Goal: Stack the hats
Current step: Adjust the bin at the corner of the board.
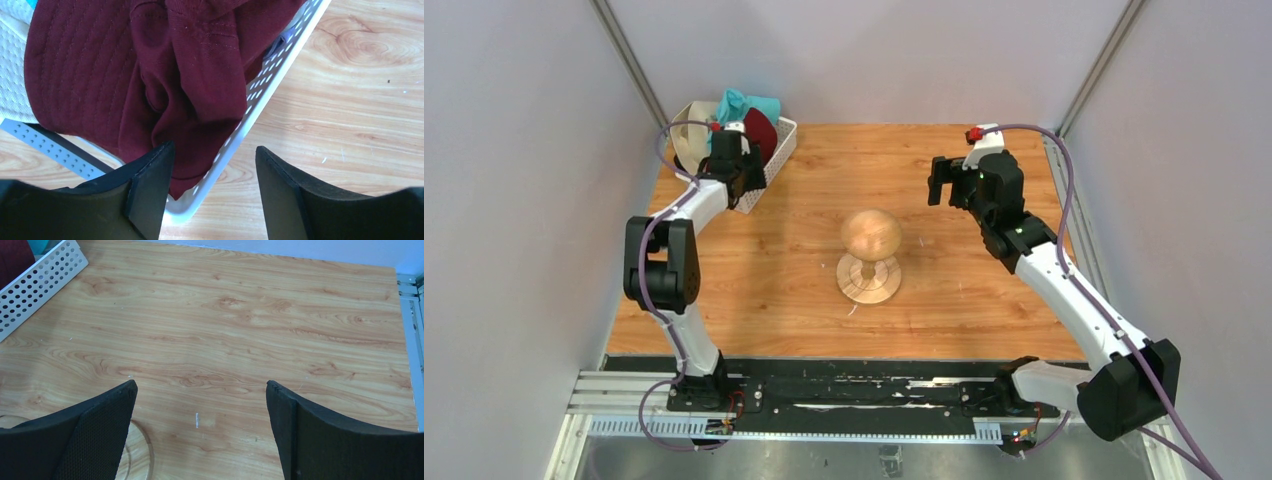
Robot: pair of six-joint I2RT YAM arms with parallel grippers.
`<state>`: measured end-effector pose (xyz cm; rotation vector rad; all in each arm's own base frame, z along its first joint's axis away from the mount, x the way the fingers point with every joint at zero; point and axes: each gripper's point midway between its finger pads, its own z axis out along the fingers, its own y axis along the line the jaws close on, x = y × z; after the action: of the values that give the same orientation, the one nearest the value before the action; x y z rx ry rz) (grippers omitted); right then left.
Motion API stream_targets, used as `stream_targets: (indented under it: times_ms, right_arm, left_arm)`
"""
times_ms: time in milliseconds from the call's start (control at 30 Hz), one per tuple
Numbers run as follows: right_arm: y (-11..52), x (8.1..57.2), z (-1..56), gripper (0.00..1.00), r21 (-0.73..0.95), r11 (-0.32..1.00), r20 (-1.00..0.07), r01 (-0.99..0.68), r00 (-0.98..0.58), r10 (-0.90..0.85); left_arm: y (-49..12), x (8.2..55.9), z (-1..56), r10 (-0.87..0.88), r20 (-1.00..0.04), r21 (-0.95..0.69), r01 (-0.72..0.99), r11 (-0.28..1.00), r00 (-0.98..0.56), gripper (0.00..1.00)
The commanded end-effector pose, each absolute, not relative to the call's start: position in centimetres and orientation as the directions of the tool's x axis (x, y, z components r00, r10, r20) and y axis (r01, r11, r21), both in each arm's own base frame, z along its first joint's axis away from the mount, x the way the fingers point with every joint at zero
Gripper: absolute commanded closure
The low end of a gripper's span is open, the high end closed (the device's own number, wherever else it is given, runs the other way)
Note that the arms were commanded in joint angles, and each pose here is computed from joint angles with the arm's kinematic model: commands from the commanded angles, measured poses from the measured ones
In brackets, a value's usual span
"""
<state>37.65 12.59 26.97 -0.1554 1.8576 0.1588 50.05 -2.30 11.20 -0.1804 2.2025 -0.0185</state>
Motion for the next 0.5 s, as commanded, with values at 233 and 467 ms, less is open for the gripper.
stream_targets:
  times_ms: [233,467]
  right_arm:
    - [12.3,38.1,28.3,0.01,0.029,0.984,-0.967,-0.173,-0.256,-0.017]
    - [12.2,38.1,28.1,0.01,0.030,0.985,-0.966,-0.170,-0.260,-0.015]
  left_arm:
    - [-2.3,51.2,10.3,-0.091,-0.790,-0.036,-0.102,0.994,-0.606,0.51]
    - [-2.4,51.1,9.0,-0.079,-0.761,-0.025,-0.093,0.995,-0.644,0.62]
